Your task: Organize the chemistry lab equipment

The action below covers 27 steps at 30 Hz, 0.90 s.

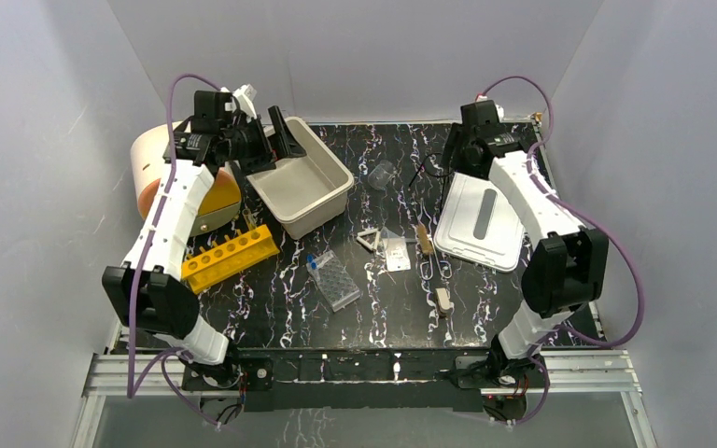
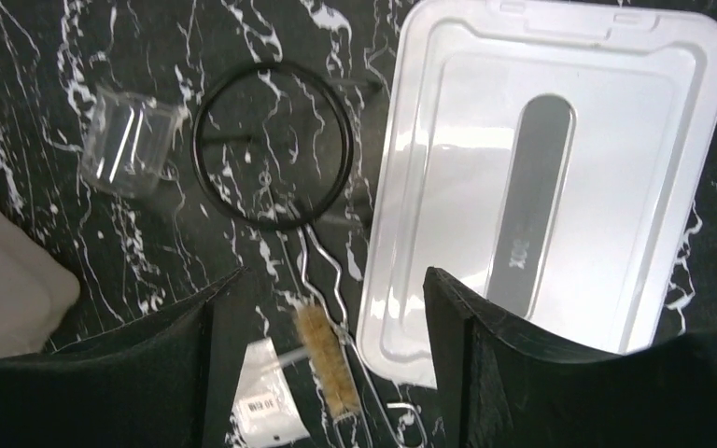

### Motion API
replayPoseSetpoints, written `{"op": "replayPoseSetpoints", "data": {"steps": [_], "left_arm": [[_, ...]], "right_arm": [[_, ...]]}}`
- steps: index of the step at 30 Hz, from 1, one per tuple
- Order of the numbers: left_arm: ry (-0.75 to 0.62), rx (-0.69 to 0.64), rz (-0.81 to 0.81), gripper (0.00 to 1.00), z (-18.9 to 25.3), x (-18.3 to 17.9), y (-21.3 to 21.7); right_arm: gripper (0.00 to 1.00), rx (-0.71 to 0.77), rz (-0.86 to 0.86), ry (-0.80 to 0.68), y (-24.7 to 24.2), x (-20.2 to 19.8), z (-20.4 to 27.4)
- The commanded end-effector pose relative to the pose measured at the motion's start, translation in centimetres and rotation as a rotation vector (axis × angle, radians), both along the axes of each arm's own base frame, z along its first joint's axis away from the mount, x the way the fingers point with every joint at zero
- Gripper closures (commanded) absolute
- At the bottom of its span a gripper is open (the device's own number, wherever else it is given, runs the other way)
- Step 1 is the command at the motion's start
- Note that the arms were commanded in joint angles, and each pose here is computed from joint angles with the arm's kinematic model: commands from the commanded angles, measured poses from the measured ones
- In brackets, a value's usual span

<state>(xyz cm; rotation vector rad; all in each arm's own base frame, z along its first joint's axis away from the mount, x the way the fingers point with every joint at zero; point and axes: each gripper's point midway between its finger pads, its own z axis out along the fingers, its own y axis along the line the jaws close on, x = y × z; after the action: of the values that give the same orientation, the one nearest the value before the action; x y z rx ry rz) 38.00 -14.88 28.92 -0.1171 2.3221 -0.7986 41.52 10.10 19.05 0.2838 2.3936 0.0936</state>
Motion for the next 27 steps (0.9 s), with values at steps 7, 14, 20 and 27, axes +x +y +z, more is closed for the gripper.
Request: {"op": "replayPoseSetpoints", "data": {"steps": [7, 14, 20, 27], "left_arm": [[-0.119, 0.046, 0.023, 0.02, 3.6, 2.5, 0.6], [-0.119, 0.075, 0.050, 0.02, 3.2, 2.9, 1.2], [-0.122, 0.088, 0.067, 0.02, 3.2, 2.8, 1.6], [-0.123, 0.089, 0.082, 0.02, 3.3, 2.5, 1.8]], "right_arm": [[0.41, -0.003, -0.083, -0.024, -0.4, 6.8, -1.8], [0.68, 0.031, -0.033, 0.032, 1.1, 8.0, -4.5], [0.97, 0.046, -0.018, -0.079, 1.4, 9.7, -1.6], [1.00, 0.125, 0.004, -0.240, 2.5, 11.0, 4.3]]}}
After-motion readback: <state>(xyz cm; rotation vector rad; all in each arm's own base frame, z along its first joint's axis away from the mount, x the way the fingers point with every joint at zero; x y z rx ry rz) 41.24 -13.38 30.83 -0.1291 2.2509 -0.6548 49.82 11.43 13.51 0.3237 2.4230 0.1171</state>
